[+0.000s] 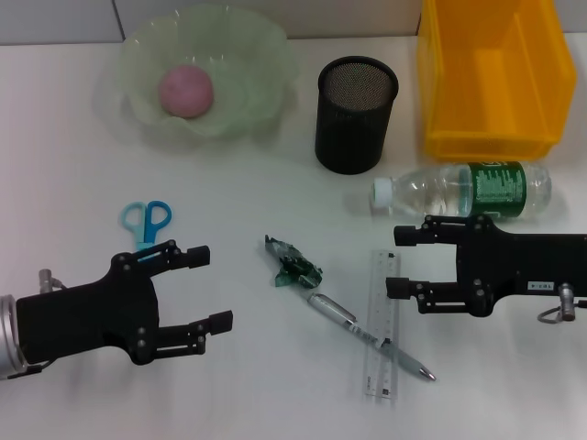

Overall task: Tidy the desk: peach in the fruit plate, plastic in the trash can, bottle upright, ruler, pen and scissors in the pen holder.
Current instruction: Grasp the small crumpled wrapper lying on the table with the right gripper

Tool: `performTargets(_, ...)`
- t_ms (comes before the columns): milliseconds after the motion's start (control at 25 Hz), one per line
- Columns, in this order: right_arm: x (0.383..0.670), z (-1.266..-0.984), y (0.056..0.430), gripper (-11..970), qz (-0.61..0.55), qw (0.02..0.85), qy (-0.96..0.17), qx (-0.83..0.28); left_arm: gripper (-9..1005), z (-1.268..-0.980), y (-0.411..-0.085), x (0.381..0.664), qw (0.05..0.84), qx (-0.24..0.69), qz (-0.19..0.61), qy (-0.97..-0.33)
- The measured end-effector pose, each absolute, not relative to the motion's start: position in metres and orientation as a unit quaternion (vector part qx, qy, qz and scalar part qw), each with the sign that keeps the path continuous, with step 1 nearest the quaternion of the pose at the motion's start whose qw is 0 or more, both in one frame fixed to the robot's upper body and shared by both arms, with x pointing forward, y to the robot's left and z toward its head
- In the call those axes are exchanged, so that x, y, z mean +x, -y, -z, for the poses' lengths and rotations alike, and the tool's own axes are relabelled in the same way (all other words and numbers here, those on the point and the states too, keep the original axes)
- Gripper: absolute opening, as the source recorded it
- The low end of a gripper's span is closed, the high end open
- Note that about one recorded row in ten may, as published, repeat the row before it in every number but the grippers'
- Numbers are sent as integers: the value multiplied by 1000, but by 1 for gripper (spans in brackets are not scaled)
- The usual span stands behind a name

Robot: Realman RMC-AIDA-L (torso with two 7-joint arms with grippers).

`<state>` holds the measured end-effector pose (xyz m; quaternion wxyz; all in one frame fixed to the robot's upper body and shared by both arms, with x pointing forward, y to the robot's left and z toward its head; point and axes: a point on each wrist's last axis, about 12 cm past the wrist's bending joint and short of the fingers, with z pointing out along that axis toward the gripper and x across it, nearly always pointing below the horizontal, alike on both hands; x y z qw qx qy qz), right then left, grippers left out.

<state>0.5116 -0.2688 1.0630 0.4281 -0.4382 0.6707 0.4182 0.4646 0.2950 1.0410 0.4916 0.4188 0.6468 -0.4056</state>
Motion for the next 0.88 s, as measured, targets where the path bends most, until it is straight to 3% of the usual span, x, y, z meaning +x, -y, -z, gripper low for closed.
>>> performTargets(240, 520, -1074, 269, 743, -431, 411, -679, -429, 846, -1041, -295, 464, 492, 418, 406, -647)
performTargets(520, 540, -1107, 268, 744, -441, 371, -692, -434, 846, -1040, -295, 463, 491, 416, 408, -648)
performTargets(880, 582, -1157, 232, 743, -377, 241, -736, -508, 846, -1038, -296, 462, 490, 411, 406, -653)
